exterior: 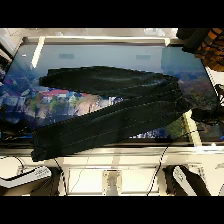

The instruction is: Fold the clothes and pants, and hang the long-sleeved shirts on hangers.

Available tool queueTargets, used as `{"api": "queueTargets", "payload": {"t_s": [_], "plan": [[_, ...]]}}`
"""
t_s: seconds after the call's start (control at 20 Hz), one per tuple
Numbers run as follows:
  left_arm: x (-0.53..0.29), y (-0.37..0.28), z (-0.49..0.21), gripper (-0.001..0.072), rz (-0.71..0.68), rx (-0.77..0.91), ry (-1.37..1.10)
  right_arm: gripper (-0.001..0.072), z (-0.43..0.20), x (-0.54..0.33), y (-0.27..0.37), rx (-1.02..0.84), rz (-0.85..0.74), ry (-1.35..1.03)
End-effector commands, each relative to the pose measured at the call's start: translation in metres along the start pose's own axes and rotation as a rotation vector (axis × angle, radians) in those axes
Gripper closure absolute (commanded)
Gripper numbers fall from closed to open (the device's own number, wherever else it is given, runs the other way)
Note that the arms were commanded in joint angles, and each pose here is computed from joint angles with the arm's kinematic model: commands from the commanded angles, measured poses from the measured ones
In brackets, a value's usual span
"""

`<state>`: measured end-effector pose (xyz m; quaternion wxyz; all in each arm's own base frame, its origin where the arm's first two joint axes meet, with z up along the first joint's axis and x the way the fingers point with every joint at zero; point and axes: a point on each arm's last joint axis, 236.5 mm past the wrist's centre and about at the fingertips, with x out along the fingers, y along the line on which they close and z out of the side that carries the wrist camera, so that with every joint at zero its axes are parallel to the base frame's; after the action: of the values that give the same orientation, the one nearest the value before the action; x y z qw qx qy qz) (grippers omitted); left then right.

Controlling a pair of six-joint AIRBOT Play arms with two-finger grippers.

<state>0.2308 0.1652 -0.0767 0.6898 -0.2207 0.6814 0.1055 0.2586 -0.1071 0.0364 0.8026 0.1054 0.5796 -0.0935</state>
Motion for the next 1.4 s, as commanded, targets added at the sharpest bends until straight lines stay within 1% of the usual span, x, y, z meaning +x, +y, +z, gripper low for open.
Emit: {"api": "queueTargets", "payload": {"t_s": [0.0, 0.2, 0.45, 0.5, 0.55, 0.6, 0.7, 0.8, 0.9, 1.0, 1.1, 1.35], "plan": [[0.003, 0.001, 0.006, 0.0350, 0.003, -0.007, -0.024, 0.0373, -0.002, -0.003, 0.001, -0.001, 0.001, 0.000], [0.011, -0.022, 0.013, 0.0351, -0.110, 0.000, -0.038, 0.0372, -0.001, -0.003, 0.001, -0.001, 0.000, -0.004], [0.031, -0.022, 0.008, 0.0351, -0.135, -0.018, 0.023, 0.0373, -0.001, -0.003, 0.001, -0.001, 0.000, -0.005], [0.034, -0.022, 0.009, 0.0373, -0.139, -0.022, 0.028, 0.0373, -0.001, -0.003, 0.001, 0.000, 0.000, -0.006], [0.037, -0.023, 0.010, 0.0505, -0.146, -0.027, 0.028, 0.0373, -0.001, -0.003, 0.001, 0.000, -0.001, -0.008], [0.037, -0.026, 0.014, 0.0687, -0.160, -0.036, 0.013, 0.0372, 0.000, -0.003, 0.000, 0.002, -0.001, -0.011], [0.031, -0.042, 0.030, 0.0688, -0.227, -0.025, -0.059, 0.0372, 0.001, -0.003, 0.000, 0.002, -0.002, -0.014], [0.010, -0.066, 0.065, 0.0688, -0.326, -0.017, -0.211, 0.0373, 0.003, -0.003, 0.000, 0.002, -0.004, -0.023], [-0.040, -0.096, 0.114, 0.0689, -0.455, 0.025, -0.475, 0.0373, 0.007, -0.003, -0.001, 0.002, -0.009, -0.041], [-0.105, -0.108, 0.163, 0.0690, -0.545, -0.028, -0.766, 0.0373, 0.015, -0.003, -0.003, 0.002, -0.016, -0.071], [-0.136, -0.100, 0.187, 0.0689, -0.557, -0.099, -0.899, 0.0373, 0.022, -0.004, -0.005, 0.003, -0.023, -0.105], [-0.147, -0.071, 0.205, 0.0688, -0.469, -0.173, -0.993, 0.0373, 0.044, -0.007, -0.011, 0.012, -0.047, -0.195]]}}
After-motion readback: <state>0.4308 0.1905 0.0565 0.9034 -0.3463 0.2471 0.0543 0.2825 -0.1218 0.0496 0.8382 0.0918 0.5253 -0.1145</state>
